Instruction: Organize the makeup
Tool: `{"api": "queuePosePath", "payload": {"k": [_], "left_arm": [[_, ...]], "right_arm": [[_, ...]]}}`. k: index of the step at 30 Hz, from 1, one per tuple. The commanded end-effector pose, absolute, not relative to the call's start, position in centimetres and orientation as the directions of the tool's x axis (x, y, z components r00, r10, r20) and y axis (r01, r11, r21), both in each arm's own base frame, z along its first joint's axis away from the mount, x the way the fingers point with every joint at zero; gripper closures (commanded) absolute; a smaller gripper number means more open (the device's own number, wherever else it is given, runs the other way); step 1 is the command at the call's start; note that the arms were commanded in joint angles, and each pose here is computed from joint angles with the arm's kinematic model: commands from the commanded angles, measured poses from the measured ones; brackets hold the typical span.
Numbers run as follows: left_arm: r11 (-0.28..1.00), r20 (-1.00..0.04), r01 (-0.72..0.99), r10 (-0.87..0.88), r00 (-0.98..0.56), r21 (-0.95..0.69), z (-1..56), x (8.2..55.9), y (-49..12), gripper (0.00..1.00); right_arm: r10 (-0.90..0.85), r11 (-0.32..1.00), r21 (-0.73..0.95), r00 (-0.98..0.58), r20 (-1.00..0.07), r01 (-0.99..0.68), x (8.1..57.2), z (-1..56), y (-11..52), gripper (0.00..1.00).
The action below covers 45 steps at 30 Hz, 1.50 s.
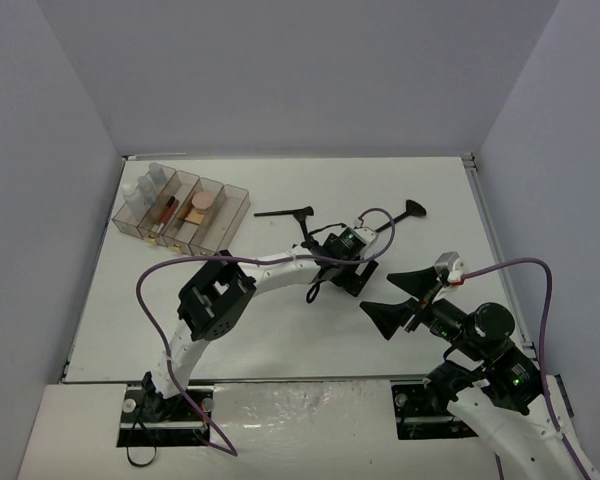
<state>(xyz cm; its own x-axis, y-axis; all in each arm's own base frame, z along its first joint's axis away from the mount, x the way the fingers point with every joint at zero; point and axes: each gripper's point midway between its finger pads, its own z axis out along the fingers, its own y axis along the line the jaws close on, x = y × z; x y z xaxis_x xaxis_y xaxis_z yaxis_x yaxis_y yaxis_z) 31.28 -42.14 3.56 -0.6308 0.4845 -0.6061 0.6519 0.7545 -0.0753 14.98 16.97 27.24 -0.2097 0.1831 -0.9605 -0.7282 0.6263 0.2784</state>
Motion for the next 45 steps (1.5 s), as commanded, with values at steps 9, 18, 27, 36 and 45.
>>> {"api": "queuePosePath", "payload": {"k": [9,18,27,36,45], "left_arm": [[0.769,-0.667,0.633,0.426,-0.611,-0.089,5.8,31.8,-44.1,0.34],[0.789,-0.680,0.607,0.393,-0.619,-0.097,8.3,29.9,-41.1,0.73],[0.862,-0.732,0.499,0.395,-0.555,0.088,17.4,31.8,-31.0,0.73],[0.935,-0.701,0.186,0.350,-0.622,0.302,20.6,40.5,-13.0,0.72],[0.847,-0.604,-0.029,0.354,-0.714,0.531,20.1,46.9,-0.7,0.70]], "right_arm": [[0.212,0.644,0.247,-0.141,-0.967,-0.725,15.5,29.5,16.6,0.00],[0.213,0.663,0.249,-0.140,-0.967,-0.706,15.9,29.3,16.3,0.00],[0.214,0.678,0.243,-0.130,-0.968,-0.693,16.1,29.3,16.0,0.00],[0.207,0.697,0.253,-0.149,-0.967,-0.671,16.7,28.4,16.0,0.00],[0.201,0.693,0.252,-0.154,-0.967,-0.676,16.7,28.0,16.1,0.00]]}}
